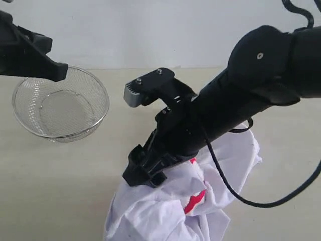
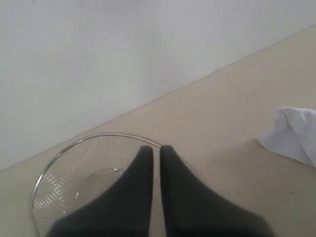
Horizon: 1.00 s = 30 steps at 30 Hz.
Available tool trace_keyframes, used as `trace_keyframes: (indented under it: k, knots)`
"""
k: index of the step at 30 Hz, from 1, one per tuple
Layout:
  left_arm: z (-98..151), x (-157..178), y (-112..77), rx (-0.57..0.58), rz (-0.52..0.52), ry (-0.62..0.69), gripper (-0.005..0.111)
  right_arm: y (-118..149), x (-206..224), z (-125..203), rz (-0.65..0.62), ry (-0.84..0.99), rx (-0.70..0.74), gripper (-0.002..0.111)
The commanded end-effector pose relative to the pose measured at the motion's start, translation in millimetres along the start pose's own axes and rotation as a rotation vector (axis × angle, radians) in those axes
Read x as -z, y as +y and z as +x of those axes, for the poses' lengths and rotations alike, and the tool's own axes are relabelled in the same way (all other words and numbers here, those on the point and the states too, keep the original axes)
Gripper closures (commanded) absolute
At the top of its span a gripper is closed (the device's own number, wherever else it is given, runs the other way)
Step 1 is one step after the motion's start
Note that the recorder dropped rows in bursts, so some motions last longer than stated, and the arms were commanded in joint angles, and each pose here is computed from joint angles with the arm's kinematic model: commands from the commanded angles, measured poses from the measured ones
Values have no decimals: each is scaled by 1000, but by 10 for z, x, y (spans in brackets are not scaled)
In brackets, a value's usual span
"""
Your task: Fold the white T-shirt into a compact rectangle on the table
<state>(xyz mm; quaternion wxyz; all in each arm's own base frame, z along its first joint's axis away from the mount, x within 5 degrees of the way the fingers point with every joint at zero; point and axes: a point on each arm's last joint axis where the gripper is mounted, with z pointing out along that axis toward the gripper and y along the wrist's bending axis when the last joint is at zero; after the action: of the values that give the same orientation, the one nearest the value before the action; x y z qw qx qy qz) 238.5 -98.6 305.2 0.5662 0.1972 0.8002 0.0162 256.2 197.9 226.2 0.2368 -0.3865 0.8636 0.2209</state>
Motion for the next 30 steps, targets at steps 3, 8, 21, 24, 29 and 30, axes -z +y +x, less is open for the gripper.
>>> trace_keyframes:
  k: [3,8,21,24,29,30]
  knots:
    - [254,142,-48,70,29,35,102,63,354,-246,34,-28,-41,6]
    - [287,140,-54,76,30,45,102,216,498,-222,-95,134,-98,6]
    - [622,218,-516,266,479,103,102,-509,452,-292,631,113,112,105]
    - [674,170,-515,278,454,139,102,-511,398,-299,610,109,68,100]
    - [731,107,-495,270,406,174,102,-272,392,-294,371,91,-1,97]
    - [738,99,-499,269,406,179,102,-214,406,-307,316,78,19,91]
